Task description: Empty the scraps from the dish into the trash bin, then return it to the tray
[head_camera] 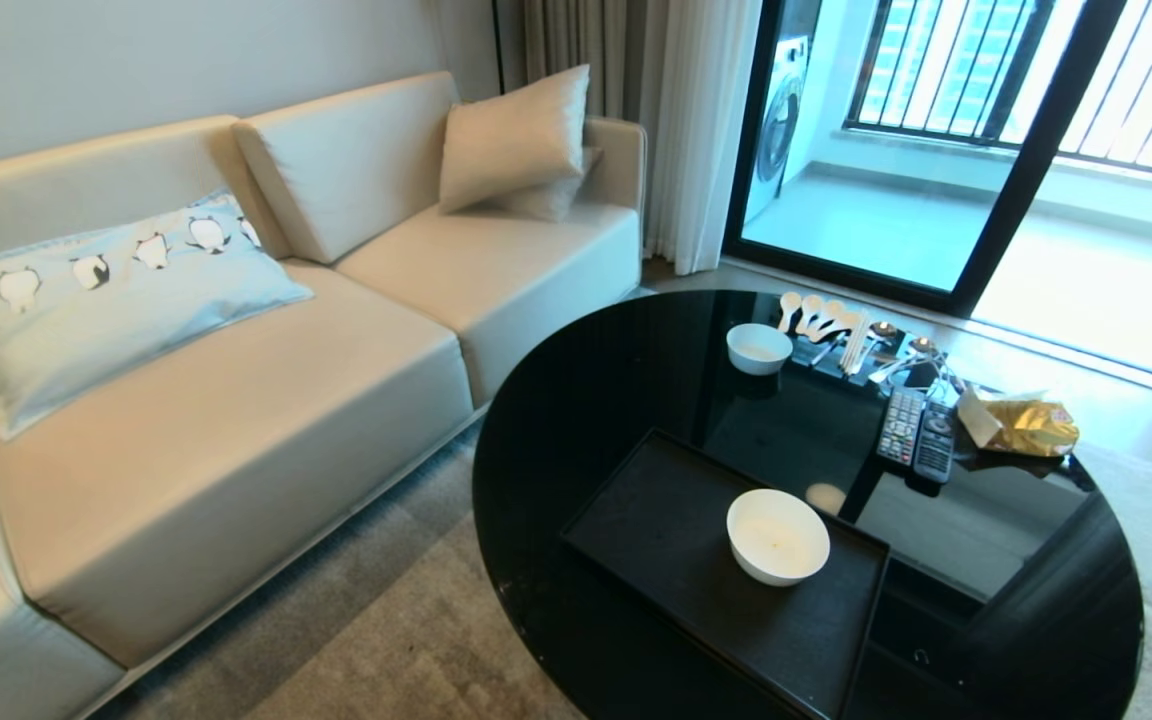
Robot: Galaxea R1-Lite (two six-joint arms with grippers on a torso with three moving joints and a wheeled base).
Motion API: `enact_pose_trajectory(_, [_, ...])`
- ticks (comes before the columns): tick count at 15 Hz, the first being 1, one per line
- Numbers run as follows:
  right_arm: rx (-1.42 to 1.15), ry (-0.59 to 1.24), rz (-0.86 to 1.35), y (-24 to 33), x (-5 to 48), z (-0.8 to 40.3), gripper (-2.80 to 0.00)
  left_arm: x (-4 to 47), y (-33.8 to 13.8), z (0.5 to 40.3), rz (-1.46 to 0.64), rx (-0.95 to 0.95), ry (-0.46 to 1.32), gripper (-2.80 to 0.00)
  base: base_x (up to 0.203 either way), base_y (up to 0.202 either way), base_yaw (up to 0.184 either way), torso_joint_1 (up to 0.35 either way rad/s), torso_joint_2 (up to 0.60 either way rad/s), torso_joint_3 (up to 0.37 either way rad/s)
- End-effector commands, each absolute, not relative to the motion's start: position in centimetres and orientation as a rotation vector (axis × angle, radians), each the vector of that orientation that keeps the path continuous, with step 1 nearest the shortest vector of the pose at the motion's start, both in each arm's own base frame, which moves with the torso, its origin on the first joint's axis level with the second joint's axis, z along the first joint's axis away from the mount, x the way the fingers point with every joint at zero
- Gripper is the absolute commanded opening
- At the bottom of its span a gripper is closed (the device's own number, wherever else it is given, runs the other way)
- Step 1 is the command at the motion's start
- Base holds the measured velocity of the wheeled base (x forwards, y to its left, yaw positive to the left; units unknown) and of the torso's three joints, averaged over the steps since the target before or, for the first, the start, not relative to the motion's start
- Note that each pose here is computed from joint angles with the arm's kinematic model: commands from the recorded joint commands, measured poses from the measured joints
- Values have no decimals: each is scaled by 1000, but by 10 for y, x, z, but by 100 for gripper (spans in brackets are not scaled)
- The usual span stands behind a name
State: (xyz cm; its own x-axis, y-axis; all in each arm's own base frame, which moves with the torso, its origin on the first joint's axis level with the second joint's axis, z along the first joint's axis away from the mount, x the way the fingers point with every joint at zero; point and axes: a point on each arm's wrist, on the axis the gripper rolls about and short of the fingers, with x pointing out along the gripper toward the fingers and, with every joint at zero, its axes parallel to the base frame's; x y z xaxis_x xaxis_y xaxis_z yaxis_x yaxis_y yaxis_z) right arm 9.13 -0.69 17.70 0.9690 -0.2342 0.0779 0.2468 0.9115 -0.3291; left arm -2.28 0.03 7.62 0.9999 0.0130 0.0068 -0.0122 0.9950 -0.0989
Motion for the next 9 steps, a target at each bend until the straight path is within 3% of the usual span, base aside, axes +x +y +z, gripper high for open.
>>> enact_pose_trajectory(1, [-335,-139,-263,-6,43,173,-280,-23,0,76,13,-100,-8,-280,0,0,0,0,0,0])
enact_pose_trajectory(5, [-330,-178,-214,-4,-17,142,-280,-23,0,76,13,-100,-8,-280,0,0,0,0,0,0])
enact_pose_trajectory(9, [-293,-46,-24,0,-31,97,-280,-23,0,76,13,-100,-8,-280,0,0,0,0,0,0])
